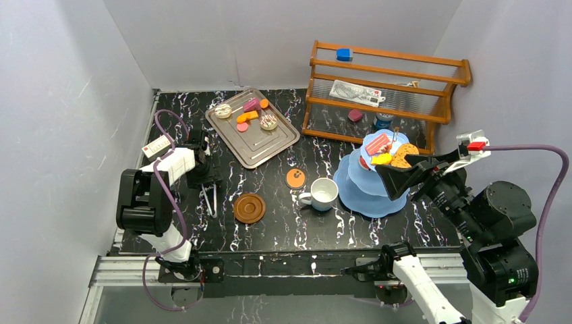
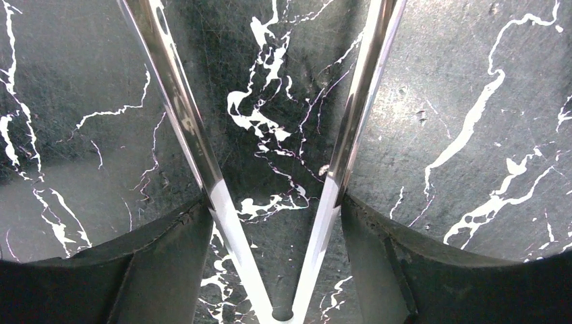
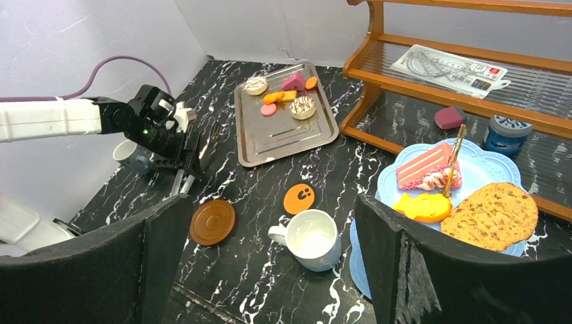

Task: Serve the afternoon tea
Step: Pick up the desert from the tray.

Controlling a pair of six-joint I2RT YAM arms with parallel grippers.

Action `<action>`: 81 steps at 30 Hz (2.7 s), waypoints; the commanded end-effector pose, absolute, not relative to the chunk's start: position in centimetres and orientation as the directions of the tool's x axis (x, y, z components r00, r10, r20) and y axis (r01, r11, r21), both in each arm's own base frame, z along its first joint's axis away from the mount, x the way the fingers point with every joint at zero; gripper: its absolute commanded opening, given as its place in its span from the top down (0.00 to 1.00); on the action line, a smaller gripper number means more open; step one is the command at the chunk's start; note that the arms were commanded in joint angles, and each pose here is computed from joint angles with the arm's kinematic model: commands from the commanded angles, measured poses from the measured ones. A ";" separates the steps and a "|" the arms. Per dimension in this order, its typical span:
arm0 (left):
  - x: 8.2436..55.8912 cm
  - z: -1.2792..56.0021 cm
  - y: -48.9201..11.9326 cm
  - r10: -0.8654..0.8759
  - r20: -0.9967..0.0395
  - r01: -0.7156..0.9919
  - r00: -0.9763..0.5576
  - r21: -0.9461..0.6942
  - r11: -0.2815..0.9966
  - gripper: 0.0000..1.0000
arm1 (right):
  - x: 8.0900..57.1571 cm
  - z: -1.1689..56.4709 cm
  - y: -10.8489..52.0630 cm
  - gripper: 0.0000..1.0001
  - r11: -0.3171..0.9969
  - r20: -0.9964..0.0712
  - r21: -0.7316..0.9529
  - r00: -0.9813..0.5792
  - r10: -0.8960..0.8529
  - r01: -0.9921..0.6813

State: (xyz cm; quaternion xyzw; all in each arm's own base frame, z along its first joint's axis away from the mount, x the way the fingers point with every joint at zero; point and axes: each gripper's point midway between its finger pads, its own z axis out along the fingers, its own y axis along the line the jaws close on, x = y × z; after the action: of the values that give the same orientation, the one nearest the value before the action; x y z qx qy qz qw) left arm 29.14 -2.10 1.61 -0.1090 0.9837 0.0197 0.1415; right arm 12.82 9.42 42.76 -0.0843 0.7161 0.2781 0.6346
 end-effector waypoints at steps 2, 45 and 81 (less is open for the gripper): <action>27.8 1.7 -1.7 -0.206 -0.249 -0.219 -0.946 0.026 0.975 0.35 | 12.7 44.5 9.4 0.01 0.827 -0.962 0.272 -0.122 0.244 -0.492; 30.9 18.9 -1.1 -0.112 -0.487 -0.143 -0.866 0.025 0.989 0.63 | 12.6 44.5 9.6 0.01 0.818 -0.957 0.289 -0.140 0.253 -0.497; 43.9 18.1 -15.6 0.015 -0.584 0.175 -0.812 -0.218 0.960 0.60 | 17.3 42.6 10.2 0.01 0.841 -0.934 0.343 -0.251 0.256 -0.419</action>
State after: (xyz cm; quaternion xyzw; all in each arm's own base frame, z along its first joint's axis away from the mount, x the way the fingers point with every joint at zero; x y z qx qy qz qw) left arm 42.15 -13.66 15.60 0.0470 0.9584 -0.0928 0.2658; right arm 16.49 10.47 40.98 -0.0647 0.7592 0.2791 0.5844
